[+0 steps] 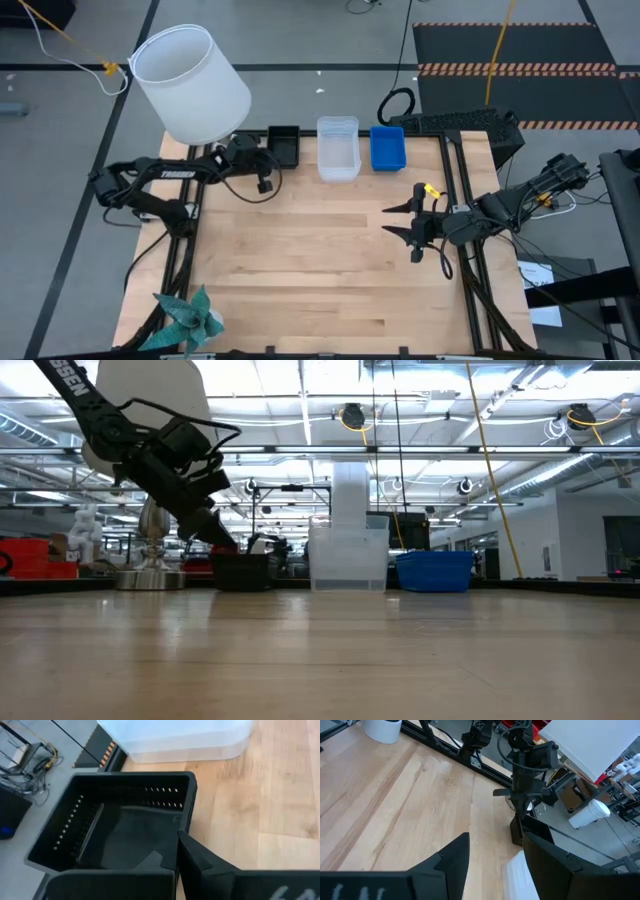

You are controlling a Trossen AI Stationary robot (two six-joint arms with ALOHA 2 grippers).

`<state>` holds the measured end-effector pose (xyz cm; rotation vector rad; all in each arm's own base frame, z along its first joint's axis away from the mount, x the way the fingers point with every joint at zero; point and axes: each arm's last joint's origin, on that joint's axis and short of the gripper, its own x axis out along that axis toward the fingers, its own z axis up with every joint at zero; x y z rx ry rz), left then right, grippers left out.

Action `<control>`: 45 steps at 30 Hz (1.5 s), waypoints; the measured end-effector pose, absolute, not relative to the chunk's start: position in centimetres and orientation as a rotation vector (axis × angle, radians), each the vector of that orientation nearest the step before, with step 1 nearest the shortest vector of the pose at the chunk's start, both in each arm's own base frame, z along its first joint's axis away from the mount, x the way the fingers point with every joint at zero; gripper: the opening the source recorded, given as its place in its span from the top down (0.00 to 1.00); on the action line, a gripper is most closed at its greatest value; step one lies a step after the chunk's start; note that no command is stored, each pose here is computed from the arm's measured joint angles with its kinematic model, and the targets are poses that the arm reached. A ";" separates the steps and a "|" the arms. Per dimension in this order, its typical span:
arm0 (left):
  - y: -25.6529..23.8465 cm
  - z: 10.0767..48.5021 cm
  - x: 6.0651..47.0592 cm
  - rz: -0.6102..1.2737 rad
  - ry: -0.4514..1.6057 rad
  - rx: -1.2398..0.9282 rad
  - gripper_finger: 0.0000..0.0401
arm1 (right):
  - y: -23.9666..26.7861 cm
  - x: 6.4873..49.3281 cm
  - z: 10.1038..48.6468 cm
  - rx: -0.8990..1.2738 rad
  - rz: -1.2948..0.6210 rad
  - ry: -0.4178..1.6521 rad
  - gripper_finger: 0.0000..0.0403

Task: Stack baskets by color
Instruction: Stack the bottom black bin on the stacked black bins, then adjust the stacked black bins

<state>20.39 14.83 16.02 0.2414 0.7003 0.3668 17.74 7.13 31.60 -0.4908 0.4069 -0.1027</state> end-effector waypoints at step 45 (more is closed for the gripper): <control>13.5 17.9 20.2 0.510 0.961 0.073 0.99 | 7.1 17.8 31.7 -0.502 -0.101 0.401 0.56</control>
